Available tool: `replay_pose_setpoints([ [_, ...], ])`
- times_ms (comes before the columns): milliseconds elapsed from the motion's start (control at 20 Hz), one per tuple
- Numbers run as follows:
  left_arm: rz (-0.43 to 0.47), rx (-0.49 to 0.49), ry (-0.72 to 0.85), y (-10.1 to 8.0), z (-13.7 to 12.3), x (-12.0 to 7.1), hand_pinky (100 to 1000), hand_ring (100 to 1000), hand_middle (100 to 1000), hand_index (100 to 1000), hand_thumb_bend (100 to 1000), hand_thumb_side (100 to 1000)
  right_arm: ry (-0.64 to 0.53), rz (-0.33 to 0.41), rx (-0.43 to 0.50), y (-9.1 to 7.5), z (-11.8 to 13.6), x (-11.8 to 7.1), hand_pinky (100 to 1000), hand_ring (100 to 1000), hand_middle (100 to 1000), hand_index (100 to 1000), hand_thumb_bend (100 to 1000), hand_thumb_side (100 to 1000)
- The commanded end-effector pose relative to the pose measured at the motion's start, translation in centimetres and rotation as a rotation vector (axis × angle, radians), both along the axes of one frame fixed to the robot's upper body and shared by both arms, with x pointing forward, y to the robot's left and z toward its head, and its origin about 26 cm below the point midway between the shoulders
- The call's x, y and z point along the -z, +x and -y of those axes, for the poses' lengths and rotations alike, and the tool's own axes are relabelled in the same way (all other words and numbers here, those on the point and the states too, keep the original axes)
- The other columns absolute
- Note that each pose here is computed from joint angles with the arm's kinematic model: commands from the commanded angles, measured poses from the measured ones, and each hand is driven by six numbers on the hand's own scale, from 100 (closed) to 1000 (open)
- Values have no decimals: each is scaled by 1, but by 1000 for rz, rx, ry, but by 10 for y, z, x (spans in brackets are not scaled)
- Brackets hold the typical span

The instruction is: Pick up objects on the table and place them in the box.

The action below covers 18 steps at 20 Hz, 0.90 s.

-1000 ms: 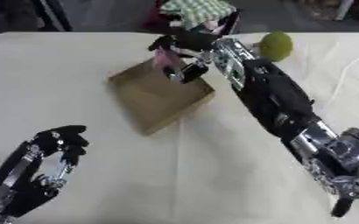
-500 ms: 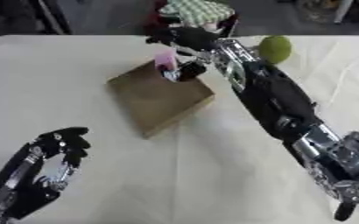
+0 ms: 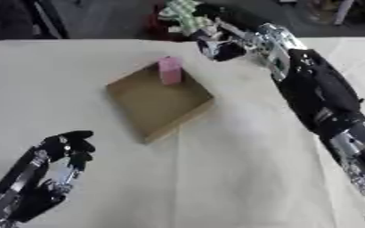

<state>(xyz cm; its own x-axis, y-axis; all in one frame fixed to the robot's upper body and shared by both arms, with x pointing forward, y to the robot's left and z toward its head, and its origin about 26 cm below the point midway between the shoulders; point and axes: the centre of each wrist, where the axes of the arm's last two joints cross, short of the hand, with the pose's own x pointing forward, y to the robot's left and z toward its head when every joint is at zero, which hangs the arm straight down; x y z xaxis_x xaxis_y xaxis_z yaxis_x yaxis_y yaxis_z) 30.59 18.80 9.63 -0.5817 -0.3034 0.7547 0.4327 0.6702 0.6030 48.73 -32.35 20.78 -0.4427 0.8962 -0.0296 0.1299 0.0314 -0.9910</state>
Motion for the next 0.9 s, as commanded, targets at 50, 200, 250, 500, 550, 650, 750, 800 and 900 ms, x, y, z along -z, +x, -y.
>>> replay_pose_setpoints([
  [50, 21, -16, 12, 0, -7, -5, 628, 605, 609, 857, 100, 728, 34, 39, 128, -6, 40, -17, 898, 944, 985, 992, 100, 531],
  [200, 19, -21, 13, 0, -8, -5, 628, 605, 609, 857, 100, 729, 62, 47, 221, -11, 62, -14, 891, 935, 975, 990, 100, 530],
  [250, 19, -22, 13, 0, -8, -4, 628, 606, 609, 857, 100, 729, 71, 50, 246, -13, 68, -12, 891, 934, 974, 989, 100, 530],
  [500, 17, -26, 15, 0, -10, -4, 629, 606, 610, 857, 100, 730, 103, 60, 354, -19, 91, -6, 885, 928, 965, 987, 100, 537],
  [550, 16, -27, 15, 0, -10, -4, 629, 607, 610, 857, 100, 731, 109, 58, 377, -20, 95, -5, 883, 927, 963, 987, 100, 540],
  [650, 16, -28, 16, 0, -10, -4, 629, 607, 610, 857, 100, 731, 122, 50, 416, -22, 103, 0, 877, 922, 959, 985, 100, 556],
  [750, 17, -28, 16, 0, -10, -4, 629, 607, 610, 857, 100, 731, 133, 41, 439, -24, 107, 5, 875, 920, 957, 985, 100, 563],
  [800, 17, -28, 16, 0, -10, -4, 629, 607, 610, 857, 100, 732, 136, 38, 444, -24, 108, 6, 875, 920, 956, 984, 100, 587],
  [900, 16, -28, 16, 0, -10, -3, 629, 607, 610, 857, 100, 732, 140, 16, 464, -25, 111, 13, 875, 920, 954, 983, 100, 592],
])
